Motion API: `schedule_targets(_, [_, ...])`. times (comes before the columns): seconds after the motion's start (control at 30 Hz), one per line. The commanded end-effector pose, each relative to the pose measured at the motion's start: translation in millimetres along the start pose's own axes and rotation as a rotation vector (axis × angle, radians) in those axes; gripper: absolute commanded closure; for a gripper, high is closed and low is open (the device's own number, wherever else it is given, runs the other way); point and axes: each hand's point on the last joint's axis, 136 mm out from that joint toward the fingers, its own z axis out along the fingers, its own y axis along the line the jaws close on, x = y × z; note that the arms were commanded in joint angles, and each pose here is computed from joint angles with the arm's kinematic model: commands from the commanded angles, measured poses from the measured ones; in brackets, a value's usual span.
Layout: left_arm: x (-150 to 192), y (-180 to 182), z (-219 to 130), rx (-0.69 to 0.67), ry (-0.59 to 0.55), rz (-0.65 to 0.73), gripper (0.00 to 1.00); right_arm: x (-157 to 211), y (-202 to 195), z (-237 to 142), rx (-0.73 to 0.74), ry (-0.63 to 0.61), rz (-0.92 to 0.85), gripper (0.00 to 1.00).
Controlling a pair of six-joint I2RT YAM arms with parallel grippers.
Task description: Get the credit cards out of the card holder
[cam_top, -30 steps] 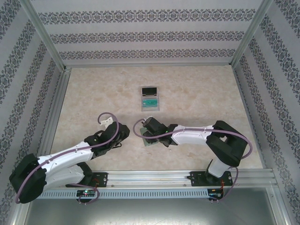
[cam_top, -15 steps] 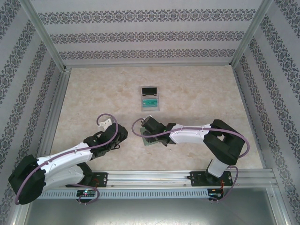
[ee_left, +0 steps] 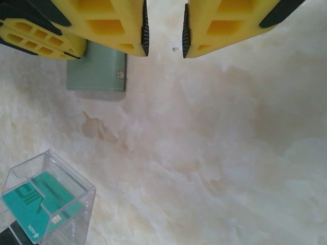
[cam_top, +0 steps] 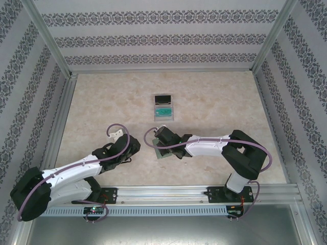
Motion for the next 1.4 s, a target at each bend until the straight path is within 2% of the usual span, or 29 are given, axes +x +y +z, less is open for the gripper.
schedule_targets(0.0, [6.4, -12.7, 7.2, 0.065, 0.036, 0.009, 0.74, 24.5, -7.7, 1.4, 0.012, 0.076, 0.003, 1.00])
schedule_targets(0.1, [15.1, -26.7, 14.3, 0.118, 0.073, 0.003, 0.77, 22.5, -5.6, -0.9, -0.003, 0.065, 0.012, 1.00])
schedule_targets(0.27, [29.3, -49.5, 27.1, 0.192, 0.130, -0.013, 1.00, 16.0, -1.4, -8.5, -0.037, 0.031, 0.036, 1.00])
schedule_targets(0.6, [49.9, -78.5, 49.3, 0.227, 0.197, -0.010, 1.00, 15.4, 0.4, -8.3, -0.060, 0.018, 0.068, 1.00])
schedule_targets(0.8, [62.9, -79.4, 61.8, 0.217, 0.223, -0.026, 1.00, 14.2, 0.3, -7.6, -0.067, 0.010, 0.082, 1.00])
schedule_targets(0.97, [71.0, -50.2, 76.7, 0.086, 0.222, -0.062, 1.00, 12.9, 0.9, -8.1, -0.093, -0.004, 0.109, 1.00])
schedule_targets(1.17, [81.7, 19.9, 83.6, -0.214, 0.217, -0.098, 1.00, 14.3, -8.1, -13.4, -0.102, -0.026, 0.153, 1.00])
schedule_targets(1.37, [90.5, 60.9, 87.5, -0.343, 0.212, -0.097, 1.00, 19.4, -27.5, -22.2, -0.125, -0.052, 0.248, 1.00])
